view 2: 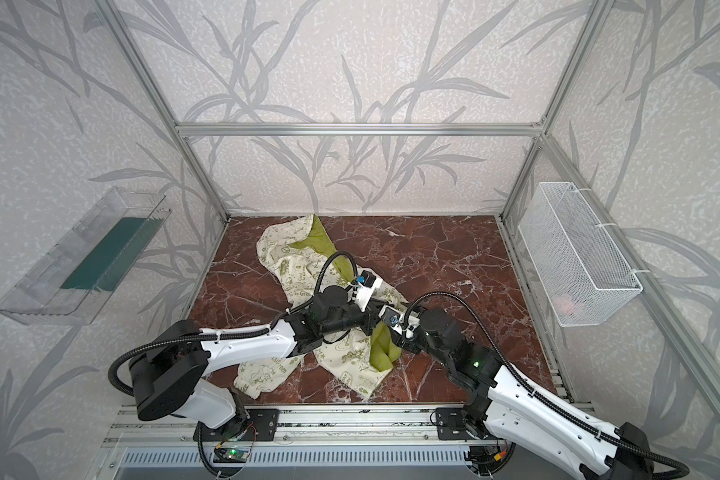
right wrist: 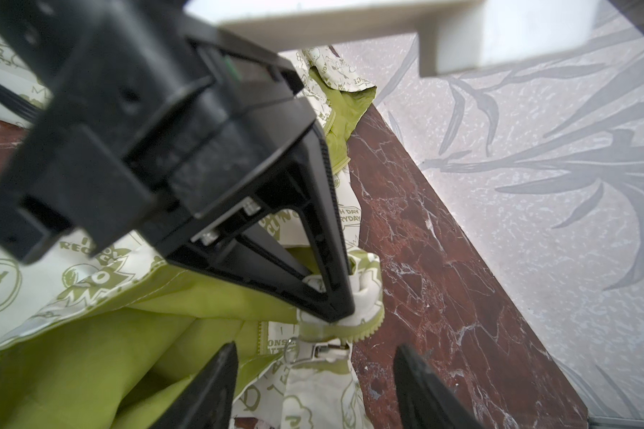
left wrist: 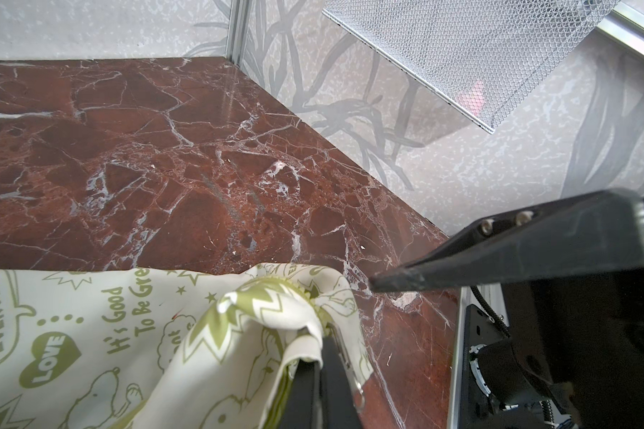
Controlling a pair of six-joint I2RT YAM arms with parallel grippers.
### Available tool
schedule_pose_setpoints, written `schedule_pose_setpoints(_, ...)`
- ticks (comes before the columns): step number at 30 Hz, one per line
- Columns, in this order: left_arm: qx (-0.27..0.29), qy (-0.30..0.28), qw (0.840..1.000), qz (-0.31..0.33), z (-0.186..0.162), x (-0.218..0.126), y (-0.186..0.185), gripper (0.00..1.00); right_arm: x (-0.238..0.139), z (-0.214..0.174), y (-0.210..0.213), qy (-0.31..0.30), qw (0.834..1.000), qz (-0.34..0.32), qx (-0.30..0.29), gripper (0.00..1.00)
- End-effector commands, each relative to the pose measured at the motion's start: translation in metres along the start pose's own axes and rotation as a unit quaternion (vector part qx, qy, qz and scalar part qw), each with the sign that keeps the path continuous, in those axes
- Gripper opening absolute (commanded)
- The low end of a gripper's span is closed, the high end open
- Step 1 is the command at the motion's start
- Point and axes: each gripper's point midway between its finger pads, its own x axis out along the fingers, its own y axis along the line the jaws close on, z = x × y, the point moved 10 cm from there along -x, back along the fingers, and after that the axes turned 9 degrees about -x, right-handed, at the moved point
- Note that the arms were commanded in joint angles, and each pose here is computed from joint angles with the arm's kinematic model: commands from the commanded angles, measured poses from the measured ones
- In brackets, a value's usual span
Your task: Zip up the jacket
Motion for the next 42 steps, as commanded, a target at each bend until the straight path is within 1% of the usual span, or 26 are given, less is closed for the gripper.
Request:
schedule_pose_setpoints(1, -0.002, -0.018, 1.0, -0.003, 0.0055, -0.005, -0.002, 0.0, 0.0053, 0.0028, -0.0021, -0.009, 1.0, -0.019, -0.004, 0.65)
schedule_pose_setpoints(6, 0.0, -0.019, 1.0, -0.002, 0.0062, -0.0052, -0.0021, 0.0, 0.0101, 0.0021, 0.0001, -0.008, 1.0, -0.013, -0.004, 0.64)
schedule_pose_setpoints(11, 0.0, -0.018, 1.0, -0.001, 0.0059, -0.0055, -0.0017, 0.0, 0.0093, 0.0003, 0.0004, -0.002, 1.0, -0.014, -0.006, 0.59)
schedule_pose_setpoints(22, 0.001, -0.018, 1.0, 0.001, 0.0064, -0.005, -0.0017, 0.0, 0.004, -0.0018, 0.0015, -0.002, 1.0, -0.008, 0.0, 0.4)
schedule_pose_setpoints(29, 0.0, -0.018, 1.0, 0.002, 0.0066, -0.0047, -0.0018, 0.0, 0.0032, -0.0019, 0.0018, 0.0, 1.0, -0.003, -0.001, 0.32)
schedule_pose_setpoints(30, 0.0, -0.019, 1.0, 0.002, 0.0067, -0.0048, -0.0021, 0.0, 0.003, -0.0019, 0.0019, 0.001, 1.0, -0.003, -0.001, 0.32)
schedule_pose_setpoints(32, 0.0, -0.018, 1.0, 0.002, 0.0064, -0.0046, -0.0018, 0.0, 0.0032, -0.0024, 0.0021, 0.003, 1.0, -0.002, -0.003, 0.35)
schedule_pose_setpoints(34, 0.0, -0.018, 1.0, 0.002, 0.0065, -0.0047, -0.0014, 0.0, 0.0039, -0.0035, 0.0029, 0.005, 1.0, -0.001, -0.004, 0.44)
schedule_pose_setpoints(36, 0.0, -0.019, 1.0, 0.002, 0.0066, -0.005, -0.0017, 0.0, 0.0054, -0.0051, 0.0037, 0.01, 1.0, -0.002, -0.006, 0.5)
schedule_pose_setpoints(42, 0.0, -0.02, 1.0, 0.004, 0.0072, -0.0052, -0.0017, 0.0, 0.0103, -0.005, 0.0023, 0.018, 1.0, -0.01, -0.01, 0.51)
